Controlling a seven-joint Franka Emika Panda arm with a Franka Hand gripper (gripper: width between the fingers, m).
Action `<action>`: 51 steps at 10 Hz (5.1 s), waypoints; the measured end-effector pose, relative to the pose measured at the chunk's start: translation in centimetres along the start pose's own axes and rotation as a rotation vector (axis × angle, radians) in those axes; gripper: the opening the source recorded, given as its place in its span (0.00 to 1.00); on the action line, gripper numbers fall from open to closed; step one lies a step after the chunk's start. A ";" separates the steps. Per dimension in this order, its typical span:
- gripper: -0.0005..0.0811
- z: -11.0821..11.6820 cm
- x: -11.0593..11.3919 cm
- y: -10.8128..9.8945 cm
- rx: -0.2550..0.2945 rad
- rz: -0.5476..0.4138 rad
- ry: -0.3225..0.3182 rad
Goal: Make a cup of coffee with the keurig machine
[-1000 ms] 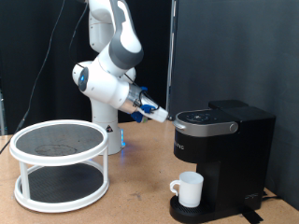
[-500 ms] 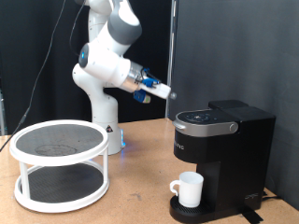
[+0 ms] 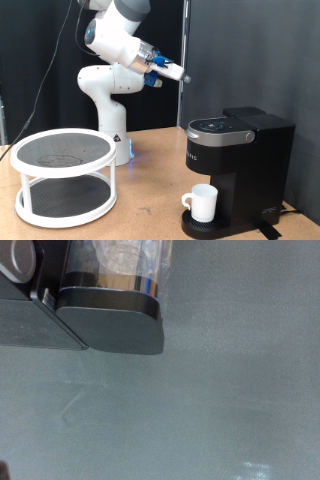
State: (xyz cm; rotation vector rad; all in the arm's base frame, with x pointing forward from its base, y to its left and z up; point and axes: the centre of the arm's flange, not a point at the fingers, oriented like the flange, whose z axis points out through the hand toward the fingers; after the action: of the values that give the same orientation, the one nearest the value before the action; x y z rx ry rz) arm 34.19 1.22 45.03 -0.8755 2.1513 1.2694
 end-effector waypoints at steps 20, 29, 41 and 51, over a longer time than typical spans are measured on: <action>0.91 5.5 -2.6 -2.0 0.233 0.085 0.401; 0.91 8.2 -5.3 0.5 -0.193 0.217 0.162; 0.91 9.0 -4.4 -2.6 0.187 0.126 0.907; 0.91 9.1 -9.3 2.6 0.449 -0.148 0.745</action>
State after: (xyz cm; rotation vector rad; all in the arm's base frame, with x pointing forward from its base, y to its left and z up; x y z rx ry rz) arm 39.36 12.86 48.77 -1.4118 2.6930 0.3549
